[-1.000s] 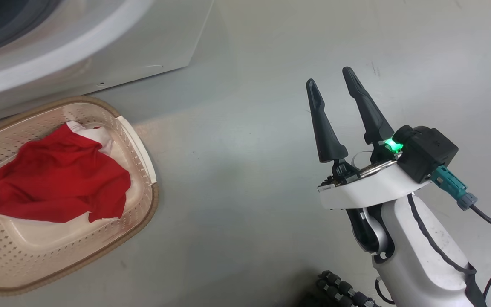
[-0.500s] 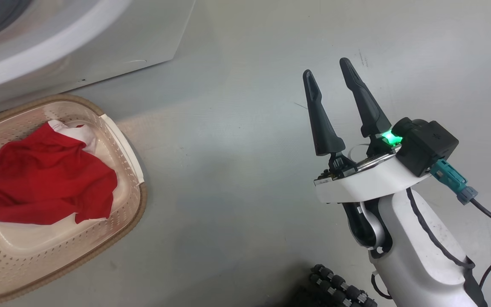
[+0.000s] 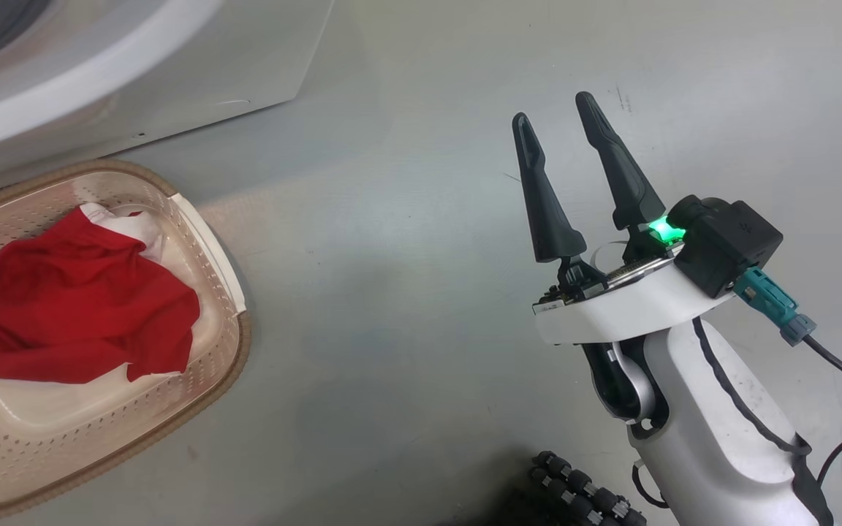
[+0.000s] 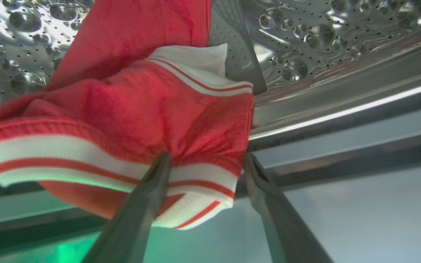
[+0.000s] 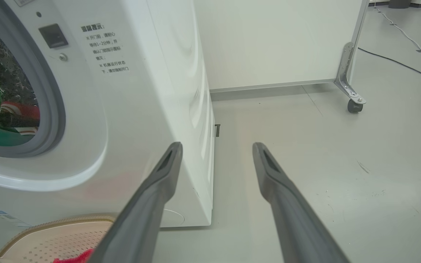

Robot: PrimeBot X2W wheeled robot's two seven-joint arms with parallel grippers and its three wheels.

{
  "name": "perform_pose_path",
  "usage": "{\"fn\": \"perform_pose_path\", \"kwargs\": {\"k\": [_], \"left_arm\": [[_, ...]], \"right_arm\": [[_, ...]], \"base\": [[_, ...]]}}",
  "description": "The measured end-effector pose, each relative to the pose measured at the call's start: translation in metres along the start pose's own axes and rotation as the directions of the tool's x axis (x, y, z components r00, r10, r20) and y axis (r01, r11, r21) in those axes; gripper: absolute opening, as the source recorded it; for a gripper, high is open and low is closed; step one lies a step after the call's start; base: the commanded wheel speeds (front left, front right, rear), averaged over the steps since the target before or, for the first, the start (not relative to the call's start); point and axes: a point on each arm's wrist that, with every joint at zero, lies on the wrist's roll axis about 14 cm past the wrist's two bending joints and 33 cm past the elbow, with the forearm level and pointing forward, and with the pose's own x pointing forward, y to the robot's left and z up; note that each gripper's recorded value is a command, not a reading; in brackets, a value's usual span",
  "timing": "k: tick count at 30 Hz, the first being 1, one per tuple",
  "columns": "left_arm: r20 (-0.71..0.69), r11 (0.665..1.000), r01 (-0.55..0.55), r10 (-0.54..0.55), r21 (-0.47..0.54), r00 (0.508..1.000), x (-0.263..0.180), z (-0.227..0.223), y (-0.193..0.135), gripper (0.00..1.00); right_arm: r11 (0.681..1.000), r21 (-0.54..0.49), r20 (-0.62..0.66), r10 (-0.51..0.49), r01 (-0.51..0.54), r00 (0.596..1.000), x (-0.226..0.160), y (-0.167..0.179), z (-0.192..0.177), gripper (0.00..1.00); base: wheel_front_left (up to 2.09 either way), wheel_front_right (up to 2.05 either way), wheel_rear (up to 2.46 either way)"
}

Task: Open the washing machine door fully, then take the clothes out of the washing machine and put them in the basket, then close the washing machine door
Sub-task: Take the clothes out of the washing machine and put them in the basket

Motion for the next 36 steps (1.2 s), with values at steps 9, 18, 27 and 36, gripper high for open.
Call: {"fn": "perform_pose_path", "kwargs": {"k": [9,18,27,36], "left_arm": [[-0.003,1.000,-0.008,0.008,-0.007,1.000,0.003,0.003,0.003,0.00],[0.051,1.000,-0.011,0.011,-0.018,0.999,0.002,0.012,0.006,0.00],[0.197,1.000,0.014,-0.008,-0.028,0.980,-0.014,0.040,-0.003,0.00],[0.379,0.997,0.051,-0.025,-0.060,0.925,-0.041,0.052,-0.017,0.00]], "right_arm": [[1.000,0.001,-0.006,-0.008,0.008,1.000,0.000,-0.003,-0.002,1.00],[1.000,-0.003,0.005,0.000,0.000,1.000,0.004,-0.002,0.001,1.00],[1.000,-0.020,0.015,0.013,-0.013,1.000,0.006,0.002,0.004,1.00],[0.998,-0.044,0.023,0.046,-0.045,0.999,0.008,0.012,0.007,1.00]], "base": [[0.00,0.00,0.00],[0.00,0.00,0.00],[0.00,0.00,0.00],[0.00,0.00,0.00]]}}
